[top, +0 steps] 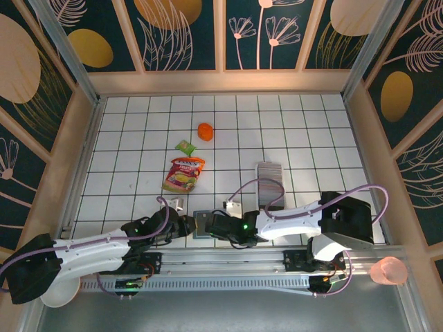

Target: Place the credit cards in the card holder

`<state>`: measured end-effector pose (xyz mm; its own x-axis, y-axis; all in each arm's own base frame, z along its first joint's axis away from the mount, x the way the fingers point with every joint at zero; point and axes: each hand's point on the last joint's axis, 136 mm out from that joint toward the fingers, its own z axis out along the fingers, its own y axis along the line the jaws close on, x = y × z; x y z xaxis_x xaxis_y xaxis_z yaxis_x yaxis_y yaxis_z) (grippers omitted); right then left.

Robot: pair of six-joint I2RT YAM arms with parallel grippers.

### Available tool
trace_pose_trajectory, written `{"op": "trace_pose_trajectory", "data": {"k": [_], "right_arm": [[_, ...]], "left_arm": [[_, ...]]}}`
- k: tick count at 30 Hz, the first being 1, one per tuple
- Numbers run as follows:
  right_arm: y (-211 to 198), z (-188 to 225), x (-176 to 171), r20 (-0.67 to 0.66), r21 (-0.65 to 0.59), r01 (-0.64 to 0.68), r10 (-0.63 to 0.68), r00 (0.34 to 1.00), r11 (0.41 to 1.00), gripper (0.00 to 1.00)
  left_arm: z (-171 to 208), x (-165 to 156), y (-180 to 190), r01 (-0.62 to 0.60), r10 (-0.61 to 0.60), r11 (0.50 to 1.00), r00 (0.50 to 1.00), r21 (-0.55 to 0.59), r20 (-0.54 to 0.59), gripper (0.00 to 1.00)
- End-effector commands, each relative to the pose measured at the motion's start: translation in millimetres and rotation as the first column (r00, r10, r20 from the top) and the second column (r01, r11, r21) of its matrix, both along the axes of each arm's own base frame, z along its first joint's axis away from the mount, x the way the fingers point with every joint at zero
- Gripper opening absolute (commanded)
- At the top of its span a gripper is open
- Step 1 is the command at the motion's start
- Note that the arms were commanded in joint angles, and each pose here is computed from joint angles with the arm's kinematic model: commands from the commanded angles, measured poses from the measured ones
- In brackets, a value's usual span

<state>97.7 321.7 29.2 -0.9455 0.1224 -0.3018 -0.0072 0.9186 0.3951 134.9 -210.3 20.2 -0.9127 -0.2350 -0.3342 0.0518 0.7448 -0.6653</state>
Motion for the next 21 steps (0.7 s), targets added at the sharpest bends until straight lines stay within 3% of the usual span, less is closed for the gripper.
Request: {"op": "trace_pose_trajectory", "data": {"k": [1, 21], "right_arm": [[12, 5, 6, 0.024, 0.044, 0.004, -0.006, 1.000, 0.999, 0.44], [42, 20, 12, 0.049, 0.170, -0.029, 0.021, 0.999, 0.985, 0.44]], "left_arm": [[1, 1, 0, -0.012, 0.012, 1.000, 1.000, -0.020, 0.005, 0.13], [0, 5, 7, -0.055, 0.055, 0.998, 0.998, 0.000, 0.010, 0.11]]}}
